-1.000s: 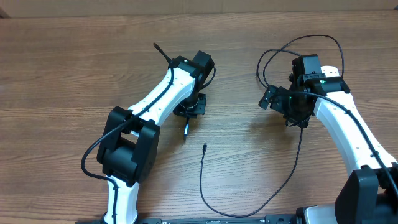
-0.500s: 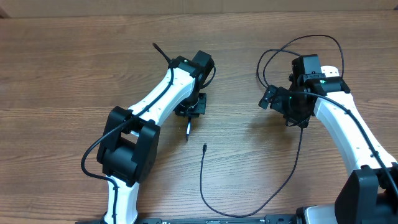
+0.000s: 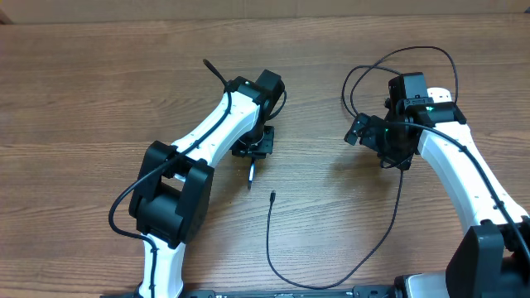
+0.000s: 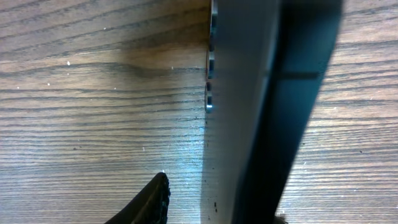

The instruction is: Plug charger to phone and switch on socket

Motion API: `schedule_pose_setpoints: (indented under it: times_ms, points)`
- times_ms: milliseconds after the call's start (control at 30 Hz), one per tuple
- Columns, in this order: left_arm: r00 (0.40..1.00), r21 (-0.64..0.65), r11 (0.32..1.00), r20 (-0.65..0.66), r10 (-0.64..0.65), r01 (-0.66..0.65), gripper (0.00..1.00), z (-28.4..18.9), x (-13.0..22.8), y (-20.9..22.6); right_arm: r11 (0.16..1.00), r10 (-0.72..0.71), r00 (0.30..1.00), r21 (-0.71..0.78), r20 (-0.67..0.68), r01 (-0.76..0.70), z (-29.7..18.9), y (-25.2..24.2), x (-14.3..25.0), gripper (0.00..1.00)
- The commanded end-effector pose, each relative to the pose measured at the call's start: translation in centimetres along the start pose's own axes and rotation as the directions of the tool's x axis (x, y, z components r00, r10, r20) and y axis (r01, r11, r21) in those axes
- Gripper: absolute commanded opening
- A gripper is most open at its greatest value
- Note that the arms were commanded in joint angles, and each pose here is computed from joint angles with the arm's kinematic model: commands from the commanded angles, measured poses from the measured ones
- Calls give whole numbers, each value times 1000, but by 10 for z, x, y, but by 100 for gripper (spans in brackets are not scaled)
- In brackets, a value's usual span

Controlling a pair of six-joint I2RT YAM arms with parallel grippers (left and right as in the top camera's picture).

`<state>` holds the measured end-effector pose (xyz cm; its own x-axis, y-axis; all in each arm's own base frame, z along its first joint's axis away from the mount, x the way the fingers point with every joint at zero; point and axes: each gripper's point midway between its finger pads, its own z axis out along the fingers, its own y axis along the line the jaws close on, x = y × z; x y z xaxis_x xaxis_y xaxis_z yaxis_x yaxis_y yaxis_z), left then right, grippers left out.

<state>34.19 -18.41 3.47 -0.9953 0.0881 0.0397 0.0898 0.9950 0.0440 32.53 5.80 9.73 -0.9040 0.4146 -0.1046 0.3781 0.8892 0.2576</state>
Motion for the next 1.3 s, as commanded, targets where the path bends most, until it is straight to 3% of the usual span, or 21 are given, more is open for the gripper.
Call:
schedule_pose_setpoints:
  times_ms: [0,300,433,633,1000,1133,1267]
  points:
    - [1000,-21,1000,7,-2,2,29,1,0,0,1000,1,1000,12,0,-1,3,-3,-1,100]
    - [1000,-28,1000,21,-2,3,35,14,0,2,1000,1,1000,12,0,-1,3,-3,-1,100]
    - [1000,-29,1000,18,-3,3,31,19,1,3,1000,1,1000,12,0,-1,3,-3,-1,100]
    - [1000,-31,1000,14,-4,4,4,19,2,4,1000,1,1000,12,0,-1,3,-3,-1,100]
    - [1000,-12,1000,28,-7,7,4,10,-4,0,1000,1,1000,12,0,-1,3,-3,-1,100]
    - [1000,85,996,17,-6,4,4,-5,-7,-12,1000,1,1000,12,0,-1,3,-3,-1,100]
    - [998,310,949,-1,67,-64,4,-26,-5,-34,1000,1,1000,12,0,-1,3,-3,-1,100]
